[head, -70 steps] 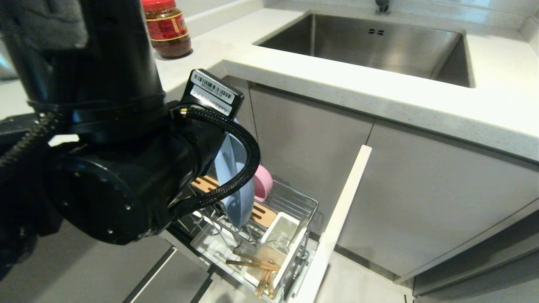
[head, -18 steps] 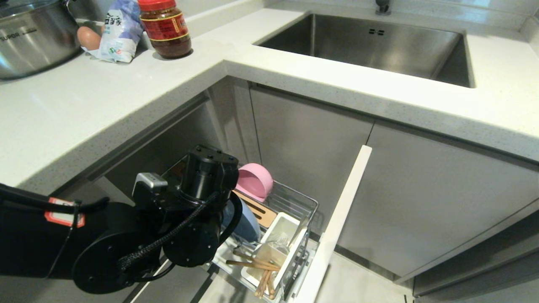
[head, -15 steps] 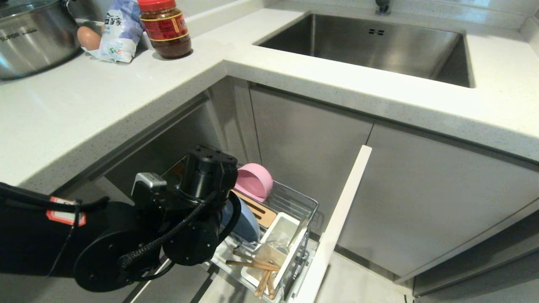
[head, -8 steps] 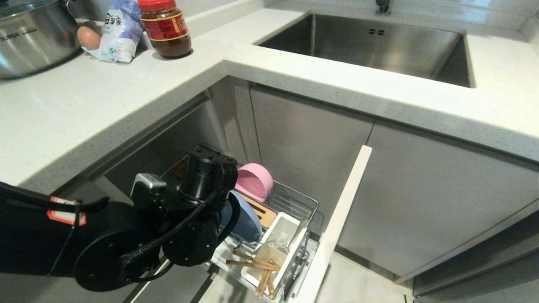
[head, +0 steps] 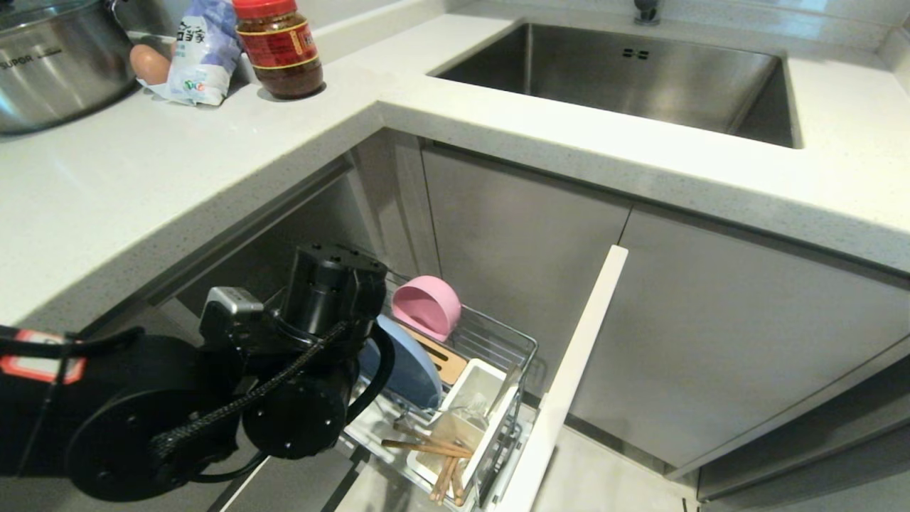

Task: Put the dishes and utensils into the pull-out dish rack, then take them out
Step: Pick up the plate and place it in the cupboard, then take the plate out of the cupboard

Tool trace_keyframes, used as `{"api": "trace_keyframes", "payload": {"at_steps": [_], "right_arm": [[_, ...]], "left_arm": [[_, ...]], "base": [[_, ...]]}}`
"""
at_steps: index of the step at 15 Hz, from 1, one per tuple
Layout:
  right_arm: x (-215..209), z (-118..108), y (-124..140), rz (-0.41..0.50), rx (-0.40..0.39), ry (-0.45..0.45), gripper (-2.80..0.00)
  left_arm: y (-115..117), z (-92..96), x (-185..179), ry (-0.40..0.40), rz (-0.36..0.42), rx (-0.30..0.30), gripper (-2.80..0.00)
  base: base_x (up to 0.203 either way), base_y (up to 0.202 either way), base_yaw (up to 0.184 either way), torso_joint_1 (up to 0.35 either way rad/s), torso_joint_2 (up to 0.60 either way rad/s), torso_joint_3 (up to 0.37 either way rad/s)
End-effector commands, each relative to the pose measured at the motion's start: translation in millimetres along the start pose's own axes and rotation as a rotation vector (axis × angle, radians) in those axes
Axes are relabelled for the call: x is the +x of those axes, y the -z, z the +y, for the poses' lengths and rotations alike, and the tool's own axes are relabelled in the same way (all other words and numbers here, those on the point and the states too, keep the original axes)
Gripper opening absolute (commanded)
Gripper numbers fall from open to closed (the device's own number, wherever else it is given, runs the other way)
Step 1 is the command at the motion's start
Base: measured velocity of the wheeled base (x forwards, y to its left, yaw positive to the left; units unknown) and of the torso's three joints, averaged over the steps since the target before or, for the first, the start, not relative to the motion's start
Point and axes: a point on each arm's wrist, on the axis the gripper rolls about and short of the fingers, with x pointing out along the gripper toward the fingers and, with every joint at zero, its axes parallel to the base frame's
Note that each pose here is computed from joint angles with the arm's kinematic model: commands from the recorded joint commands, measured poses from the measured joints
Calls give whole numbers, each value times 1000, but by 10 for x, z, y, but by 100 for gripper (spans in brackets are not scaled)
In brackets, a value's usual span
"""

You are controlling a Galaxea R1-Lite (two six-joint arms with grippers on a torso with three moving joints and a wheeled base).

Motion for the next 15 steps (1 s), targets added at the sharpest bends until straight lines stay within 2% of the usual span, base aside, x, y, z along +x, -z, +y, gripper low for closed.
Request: {"api": "trace_keyframes", "payload": {"at_steps": [1, 5, 6, 9, 11, 12, 14, 15], "right_arm": [[-3, 0, 0, -5, 1, 0, -280], [-3, 0, 0, -5, 1, -1, -280], [-3, 0, 0, -5, 1, 0, -280], [-3, 0, 0, -5, 1, -2, -280], [-3, 0, 0, -5, 1, -1, -280], [-3, 0, 0, -5, 1, 0, -280], [-3, 0, 0, -5, 1, -1, -280], [-3, 0, 0, -5, 1, -2, -280]], "left_arm": [[-259, -90, -241, 43, 11, -48, 0], [-592, -124, -547, 67, 36, -35, 0], [-660, -135, -606, 73, 40, -35, -280], [-997, -259, -844, 140, 45, -89, -280], [-1262, -347, -1011, 208, 29, -61, -280], [-1421, -381, -1107, 245, 18, -66, -280], [-1830, -445, -1339, 354, -19, -138, -280], [-2013, -474, -1423, 408, -63, -125, -280]], "base": [[0, 0, 0, 0, 0, 0], [0, 0, 0, 0, 0, 0], [0, 0, 0, 0, 0, 0], [0, 0, 0, 0, 0, 0], [0, 0, 0, 0, 0, 0], [0, 0, 0, 0, 0, 0], [0, 0, 0, 0, 0, 0], [0, 0, 0, 0, 0, 0]]}}
